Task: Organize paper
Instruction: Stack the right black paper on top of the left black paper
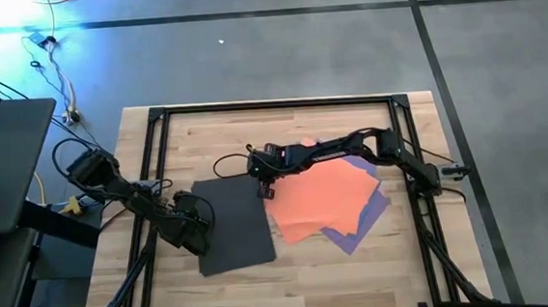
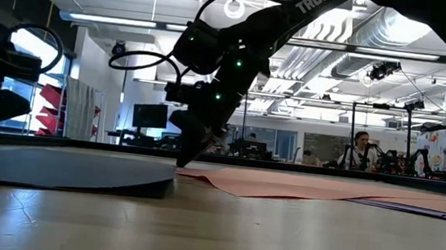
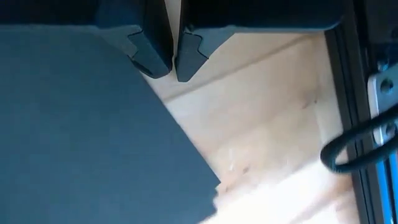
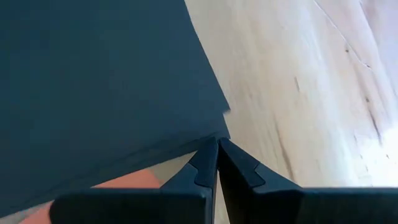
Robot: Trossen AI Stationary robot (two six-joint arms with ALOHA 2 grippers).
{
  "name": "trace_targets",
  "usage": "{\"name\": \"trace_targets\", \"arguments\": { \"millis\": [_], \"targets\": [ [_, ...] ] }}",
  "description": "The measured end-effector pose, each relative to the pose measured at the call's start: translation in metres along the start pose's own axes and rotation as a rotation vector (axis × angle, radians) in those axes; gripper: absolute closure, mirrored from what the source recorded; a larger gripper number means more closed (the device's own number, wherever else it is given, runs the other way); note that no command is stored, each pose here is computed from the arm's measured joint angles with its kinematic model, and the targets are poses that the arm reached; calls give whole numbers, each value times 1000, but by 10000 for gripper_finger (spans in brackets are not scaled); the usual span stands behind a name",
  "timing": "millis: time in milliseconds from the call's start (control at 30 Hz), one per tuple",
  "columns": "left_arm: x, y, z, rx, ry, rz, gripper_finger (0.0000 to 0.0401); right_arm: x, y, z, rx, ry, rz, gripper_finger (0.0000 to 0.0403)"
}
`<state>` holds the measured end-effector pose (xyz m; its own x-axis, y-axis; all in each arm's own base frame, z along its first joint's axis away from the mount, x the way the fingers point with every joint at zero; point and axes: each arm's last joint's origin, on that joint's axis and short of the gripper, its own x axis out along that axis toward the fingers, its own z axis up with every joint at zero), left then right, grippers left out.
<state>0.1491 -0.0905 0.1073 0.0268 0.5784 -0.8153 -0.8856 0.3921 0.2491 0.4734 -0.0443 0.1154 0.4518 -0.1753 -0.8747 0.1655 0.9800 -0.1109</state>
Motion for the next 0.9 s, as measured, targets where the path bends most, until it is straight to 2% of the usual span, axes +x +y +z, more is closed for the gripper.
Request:
{"name": "trace_targets", "arguments": {
  "millis": [267,433,900],
  "targets": [
    [10,6,5,6,-116,13,401,0,1,1,26,-13,8,403],
    [9,13,7,39,-67,105,401,0,1,0,48,-7,-34,403],
    [-14,3,16,119,17,142,401,-3,-1,1,30,-5,-75,403]
  ]
}}
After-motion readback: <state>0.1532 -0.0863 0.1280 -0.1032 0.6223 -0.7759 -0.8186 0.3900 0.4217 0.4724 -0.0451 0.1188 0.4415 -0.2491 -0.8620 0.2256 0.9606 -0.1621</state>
